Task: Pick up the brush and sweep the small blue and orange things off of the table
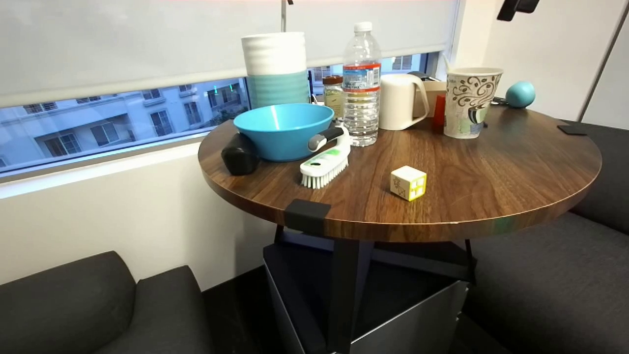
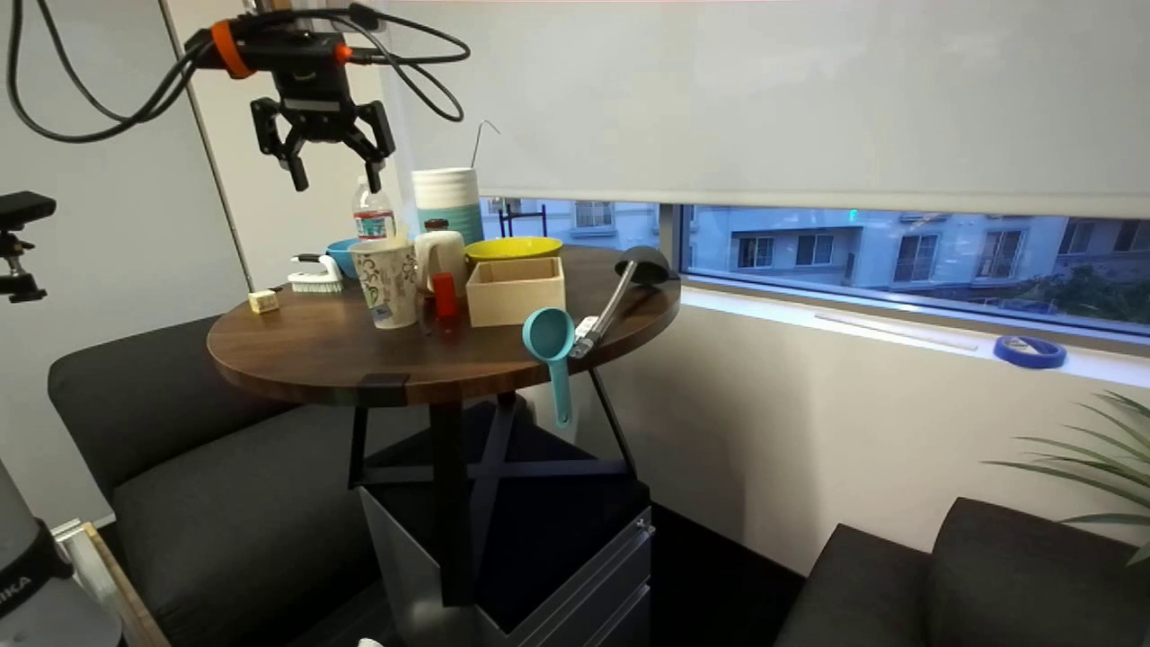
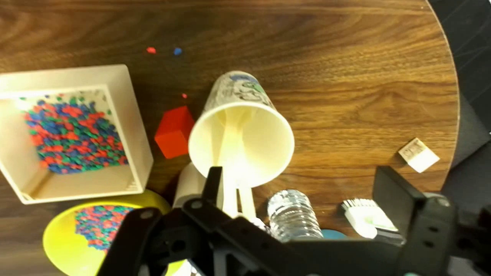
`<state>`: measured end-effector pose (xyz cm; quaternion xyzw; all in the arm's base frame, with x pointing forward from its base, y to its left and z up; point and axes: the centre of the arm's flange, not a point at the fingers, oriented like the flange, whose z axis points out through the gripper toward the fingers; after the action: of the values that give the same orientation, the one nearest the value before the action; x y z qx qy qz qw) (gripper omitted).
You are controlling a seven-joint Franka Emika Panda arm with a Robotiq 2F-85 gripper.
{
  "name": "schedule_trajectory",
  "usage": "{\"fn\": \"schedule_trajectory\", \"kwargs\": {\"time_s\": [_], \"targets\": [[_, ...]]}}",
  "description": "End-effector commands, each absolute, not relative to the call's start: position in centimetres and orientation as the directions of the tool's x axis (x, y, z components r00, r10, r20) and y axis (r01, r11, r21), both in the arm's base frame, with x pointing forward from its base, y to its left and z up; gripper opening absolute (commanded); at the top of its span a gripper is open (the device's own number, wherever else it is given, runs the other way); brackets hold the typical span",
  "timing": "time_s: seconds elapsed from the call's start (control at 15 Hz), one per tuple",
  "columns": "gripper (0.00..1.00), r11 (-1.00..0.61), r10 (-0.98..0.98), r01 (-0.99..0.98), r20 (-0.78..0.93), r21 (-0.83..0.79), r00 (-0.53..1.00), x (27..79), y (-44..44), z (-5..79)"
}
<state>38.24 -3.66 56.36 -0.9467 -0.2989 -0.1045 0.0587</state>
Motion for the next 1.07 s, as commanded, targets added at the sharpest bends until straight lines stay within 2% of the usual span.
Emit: {"fn": "schedule_trajectory", "kwargs": {"time_s": [0.0, 0.2, 0.4, 0.87, 0.93, 1.0], "targets": [[1.00, -0.798, 0.572, 0.600, 0.247, -0.054, 0.782, 38.3, -3.1, 56.3], [1.00, -0.784, 0.587, 0.618, 0.256, -0.055, 0.768, 38.4, -2.8, 56.3], [1.00, -0.695, 0.667, 0.714, 0.291, -0.089, 0.686, 38.6, 1.1, 56.5], [1.00, -0.373, 0.861, 0.926, 0.347, -0.065, 0.371, 37.7, 12.0, 55.2], [1.00, -0.448, 0.835, 0.891, 0.325, -0.065, 0.444, 37.1, 10.5, 56.4], [1.00, -0.417, 0.851, 0.906, 0.323, -0.063, 0.414, 37.0, 11.4, 56.1]]}}
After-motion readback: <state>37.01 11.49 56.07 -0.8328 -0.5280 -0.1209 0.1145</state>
